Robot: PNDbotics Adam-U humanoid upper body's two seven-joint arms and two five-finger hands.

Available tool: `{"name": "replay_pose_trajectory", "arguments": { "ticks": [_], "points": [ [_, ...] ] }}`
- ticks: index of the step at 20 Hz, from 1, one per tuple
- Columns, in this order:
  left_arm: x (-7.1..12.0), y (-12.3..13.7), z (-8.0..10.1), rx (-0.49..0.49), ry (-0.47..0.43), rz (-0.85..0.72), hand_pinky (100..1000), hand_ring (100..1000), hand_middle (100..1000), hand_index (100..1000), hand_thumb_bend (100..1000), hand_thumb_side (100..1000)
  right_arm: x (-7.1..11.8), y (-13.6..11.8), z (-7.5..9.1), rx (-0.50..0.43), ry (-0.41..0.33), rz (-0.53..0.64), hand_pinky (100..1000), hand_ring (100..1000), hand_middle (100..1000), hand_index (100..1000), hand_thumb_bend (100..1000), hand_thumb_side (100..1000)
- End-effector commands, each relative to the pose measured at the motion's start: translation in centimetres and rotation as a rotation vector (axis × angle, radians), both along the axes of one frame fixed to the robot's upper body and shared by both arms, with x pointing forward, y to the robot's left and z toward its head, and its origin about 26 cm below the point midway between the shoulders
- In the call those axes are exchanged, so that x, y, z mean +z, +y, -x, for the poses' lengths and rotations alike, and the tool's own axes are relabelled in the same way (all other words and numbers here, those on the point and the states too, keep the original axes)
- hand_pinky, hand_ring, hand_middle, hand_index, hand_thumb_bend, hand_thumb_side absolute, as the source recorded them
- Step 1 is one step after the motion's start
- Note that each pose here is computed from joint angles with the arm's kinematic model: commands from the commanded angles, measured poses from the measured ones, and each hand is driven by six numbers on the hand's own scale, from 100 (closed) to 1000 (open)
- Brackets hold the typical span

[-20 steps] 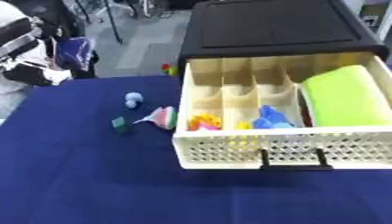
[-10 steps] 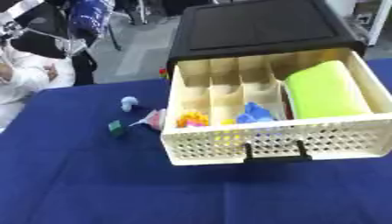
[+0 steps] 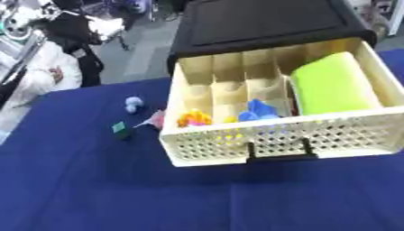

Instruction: Pick up objects from table and place into drawer.

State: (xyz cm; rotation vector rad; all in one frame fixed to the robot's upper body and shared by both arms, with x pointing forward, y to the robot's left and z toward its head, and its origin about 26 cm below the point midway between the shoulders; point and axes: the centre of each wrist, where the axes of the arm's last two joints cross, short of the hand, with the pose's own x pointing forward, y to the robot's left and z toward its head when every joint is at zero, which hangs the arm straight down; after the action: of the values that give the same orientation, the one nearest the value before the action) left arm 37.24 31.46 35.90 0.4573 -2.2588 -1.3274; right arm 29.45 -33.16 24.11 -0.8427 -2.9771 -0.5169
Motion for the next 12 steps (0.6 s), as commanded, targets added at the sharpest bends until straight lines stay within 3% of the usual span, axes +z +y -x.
{"name": "replay_pose_trajectory", "arguments": {
  "ticks": [1,7,12],
  "points": [
    [1.0,0.2,-0.2,-0.065,0.005,0.039,333,521,413,440,100,449,1.4,0.1,0.1,0.028,-0.087,0.010,643,696,521,738,100,969],
    [-0.3,1.7,-2.2,-0.061,0.069,0.107,321,512,403,427,100,537,2.5,0.7,-0.2,0.070,-0.112,0.017,643,695,522,737,100,964],
    [-1.3,3.0,-3.5,-0.119,0.201,0.176,316,510,403,404,100,619,2.7,0.8,-0.2,0.079,-0.116,0.017,644,699,520,738,100,963]
  ]
}}
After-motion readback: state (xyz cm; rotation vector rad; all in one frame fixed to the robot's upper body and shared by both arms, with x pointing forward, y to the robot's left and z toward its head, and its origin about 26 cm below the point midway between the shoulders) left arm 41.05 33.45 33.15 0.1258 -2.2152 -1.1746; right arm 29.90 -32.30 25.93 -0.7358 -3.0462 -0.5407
